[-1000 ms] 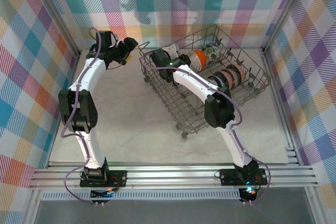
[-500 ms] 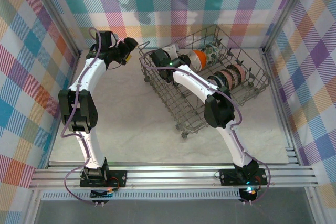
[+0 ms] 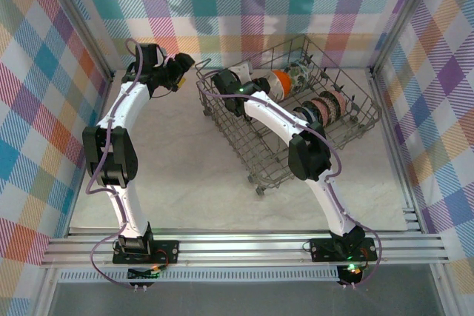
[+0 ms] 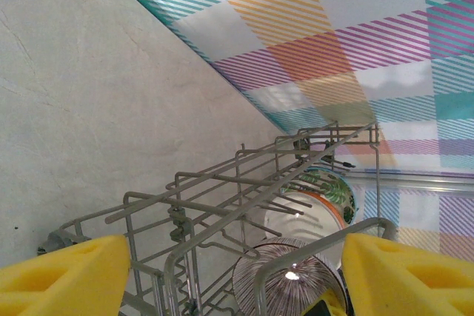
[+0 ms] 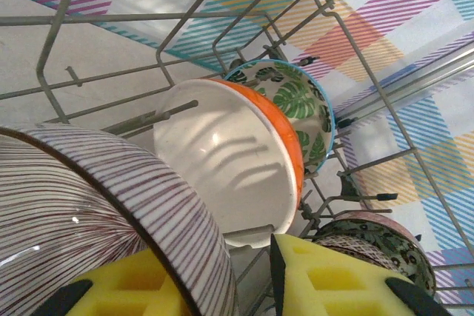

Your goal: Load the bowls into the dish rack

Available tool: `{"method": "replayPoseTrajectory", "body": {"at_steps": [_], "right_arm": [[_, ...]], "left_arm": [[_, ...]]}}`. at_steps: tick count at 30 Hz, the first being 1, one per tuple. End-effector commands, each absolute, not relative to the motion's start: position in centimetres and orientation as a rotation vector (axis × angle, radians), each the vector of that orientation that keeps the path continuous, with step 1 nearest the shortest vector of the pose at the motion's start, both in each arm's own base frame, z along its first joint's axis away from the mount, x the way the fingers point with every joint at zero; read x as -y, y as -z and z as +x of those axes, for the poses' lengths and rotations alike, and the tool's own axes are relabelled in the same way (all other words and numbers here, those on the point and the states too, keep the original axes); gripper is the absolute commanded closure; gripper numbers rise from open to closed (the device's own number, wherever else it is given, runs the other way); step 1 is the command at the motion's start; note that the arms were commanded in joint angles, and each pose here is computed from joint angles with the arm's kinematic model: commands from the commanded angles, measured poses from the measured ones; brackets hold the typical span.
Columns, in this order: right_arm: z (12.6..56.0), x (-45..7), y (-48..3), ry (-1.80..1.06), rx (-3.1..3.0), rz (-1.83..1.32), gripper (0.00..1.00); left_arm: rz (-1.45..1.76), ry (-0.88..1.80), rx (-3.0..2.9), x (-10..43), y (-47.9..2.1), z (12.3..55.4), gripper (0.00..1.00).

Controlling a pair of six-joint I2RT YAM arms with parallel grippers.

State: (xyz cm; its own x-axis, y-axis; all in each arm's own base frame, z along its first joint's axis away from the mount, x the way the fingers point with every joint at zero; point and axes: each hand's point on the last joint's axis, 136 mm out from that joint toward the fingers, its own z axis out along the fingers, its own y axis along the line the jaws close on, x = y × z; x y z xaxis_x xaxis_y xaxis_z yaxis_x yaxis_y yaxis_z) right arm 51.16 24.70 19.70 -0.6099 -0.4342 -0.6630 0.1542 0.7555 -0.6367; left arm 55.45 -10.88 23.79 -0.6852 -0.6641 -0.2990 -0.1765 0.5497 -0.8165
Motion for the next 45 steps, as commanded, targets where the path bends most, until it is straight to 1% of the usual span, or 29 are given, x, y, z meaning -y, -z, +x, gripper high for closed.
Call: {"method": "replayPoseTrajectory", "body": {"at_steps": [1,3,4,7,9,12,13,19,27,37,45], "right_arm": [[50.6,-25.9,-21.2,0.744,-2.071,-0.173,0.68],[50.5,-26.1,-21.1,0.719,-2.084,-0.169,0.67],[50.4,-26.2,-21.0,0.707,-2.091,-0.167,0.64],[50.3,-26.3,-20.8,0.685,-2.104,-0.163,0.63],[50.3,-26.4,-20.7,0.669,-2.113,-0.167,0.59],[50.2,-26.9,-20.2,0.628,-2.138,-0.174,0.58],[50.1,-27.0,-20.0,0.609,-2.15,-0.176,0.54],[49.8,-27.6,-19.4,0.538,-2.175,-0.182,0.45],[49.3,-28.1,-19.6,0.452,-2.192,-0.177,0.39],[48.9,-29.0,-20.6,0.322,-2.183,-0.191,0.37],[48.5,-30.5,-19.5,0.22,-2.239,-0.231,0.37]], "left_arm": [[-0.642,1.085,-2.196,11.4,-24.1,55.0,0.25],[-0.643,1.086,-2.195,11.4,-24.1,54.9,0.25],[-0.646,1.086,-2.196,11.4,-24.1,55.0,0.25],[-0.644,1.085,-2.195,11.4,-24.1,55.0,0.25],[-0.647,1.085,-2.198,11.4,-24.0,55.0,0.25],[-0.647,1.085,-2.199,11.4,-23.9,55.0,0.25],[-0.648,1.085,-2.198,11.4,-23.9,55.0,0.25],[-0.648,1.085,-2.2,11.4,-23.9,55.0,0.26],[-0.65,1.083,-2.202,11.4,-23.8,55.0,0.25],[-0.648,1.081,-2.201,11.5,-23.9,55.0,0.25],[-0.644,1.082,-2.202,11.7,-23.9,55.0,0.25]]}}
